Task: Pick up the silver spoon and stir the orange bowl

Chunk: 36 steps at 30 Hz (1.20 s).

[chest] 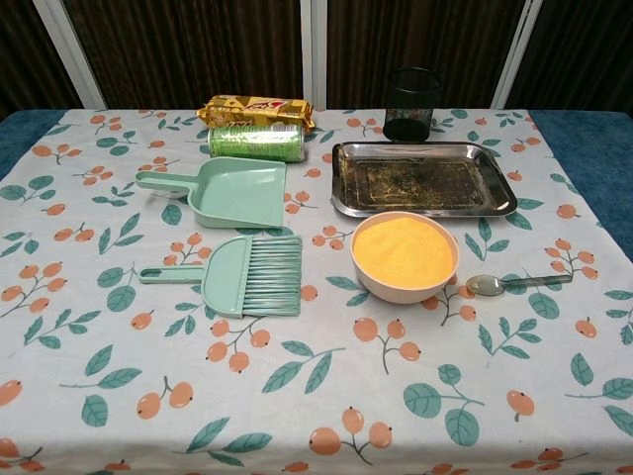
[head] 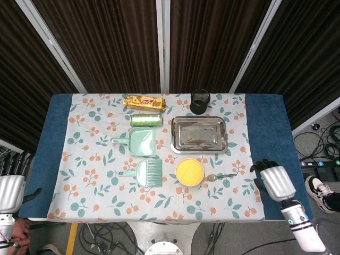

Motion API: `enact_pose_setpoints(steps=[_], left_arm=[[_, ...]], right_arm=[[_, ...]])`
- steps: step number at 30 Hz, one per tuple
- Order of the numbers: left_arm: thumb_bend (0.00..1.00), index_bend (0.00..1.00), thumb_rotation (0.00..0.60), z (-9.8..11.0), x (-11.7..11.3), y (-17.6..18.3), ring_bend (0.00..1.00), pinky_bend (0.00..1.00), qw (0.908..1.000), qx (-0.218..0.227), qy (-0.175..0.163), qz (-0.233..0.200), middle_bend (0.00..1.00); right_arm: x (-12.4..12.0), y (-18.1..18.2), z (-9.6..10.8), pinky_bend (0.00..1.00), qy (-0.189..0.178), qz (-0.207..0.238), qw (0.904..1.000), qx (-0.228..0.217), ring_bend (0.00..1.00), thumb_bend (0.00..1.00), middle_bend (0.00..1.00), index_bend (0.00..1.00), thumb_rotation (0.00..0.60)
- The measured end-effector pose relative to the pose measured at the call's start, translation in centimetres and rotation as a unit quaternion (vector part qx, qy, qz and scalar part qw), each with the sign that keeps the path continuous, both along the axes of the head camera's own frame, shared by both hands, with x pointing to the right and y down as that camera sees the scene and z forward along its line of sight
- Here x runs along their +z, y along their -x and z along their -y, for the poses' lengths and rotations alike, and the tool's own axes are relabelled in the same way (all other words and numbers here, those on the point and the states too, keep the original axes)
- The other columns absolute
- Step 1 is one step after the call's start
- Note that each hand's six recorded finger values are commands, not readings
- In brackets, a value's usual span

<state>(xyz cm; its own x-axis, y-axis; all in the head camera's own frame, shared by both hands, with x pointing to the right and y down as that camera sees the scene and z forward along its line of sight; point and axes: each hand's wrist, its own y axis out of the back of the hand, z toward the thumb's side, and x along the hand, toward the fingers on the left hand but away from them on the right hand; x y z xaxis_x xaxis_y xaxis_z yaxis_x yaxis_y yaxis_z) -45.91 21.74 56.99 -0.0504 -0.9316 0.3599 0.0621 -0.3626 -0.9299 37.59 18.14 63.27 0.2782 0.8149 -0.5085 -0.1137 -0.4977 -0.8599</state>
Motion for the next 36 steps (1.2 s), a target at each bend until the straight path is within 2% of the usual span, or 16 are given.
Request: enact_pose_setpoints(steps=[5, 8, 17, 36], left_arm=[[0.00, 0.15, 0.600, -0.3, -0.2, 0.4, 0.09, 0.08, 1.0000, -0.007, 0.002, 0.001, 0.16], [0.00, 0.15, 0.600, -0.3, -0.2, 0.5, 0.09, 0.08, 1.0000, -0.009, 0.003, 0.000, 0.16], [0.00, 0.15, 0.600, -0.2, 0.1, 0.4, 0.09, 0.08, 0.9999, -0.010, 0.008, -0.005, 0.16], [0.00, 0.15, 0.600, -0.2, 0.9, 0.8, 0.09, 0.08, 0.9997, -0.016, 0.017, -0.009, 0.16]], right_arm=[[4.0, 2.5, 0.1, 0.16, 0.028, -0.034, 0.9978, -0.049, 0.05, 0.35, 0.20, 0.43, 0.600], [5.9, 3.3, 0.1, 0.11, 0.038, -0.045, 0.9967, -0.056, 0.01, 0.35, 0.17, 0.43, 0.600], [8.9, 4.4, 0.2, 0.07, 0.052, -0.056, 0.9953, -0.060, 0.00, 0.32, 0.17, 0.43, 0.600], [10.5, 5.4, 0.0, 0.06, 0.059, -0.048, 0.9959, -0.048, 0.00, 0.31, 0.18, 0.45, 0.600]])
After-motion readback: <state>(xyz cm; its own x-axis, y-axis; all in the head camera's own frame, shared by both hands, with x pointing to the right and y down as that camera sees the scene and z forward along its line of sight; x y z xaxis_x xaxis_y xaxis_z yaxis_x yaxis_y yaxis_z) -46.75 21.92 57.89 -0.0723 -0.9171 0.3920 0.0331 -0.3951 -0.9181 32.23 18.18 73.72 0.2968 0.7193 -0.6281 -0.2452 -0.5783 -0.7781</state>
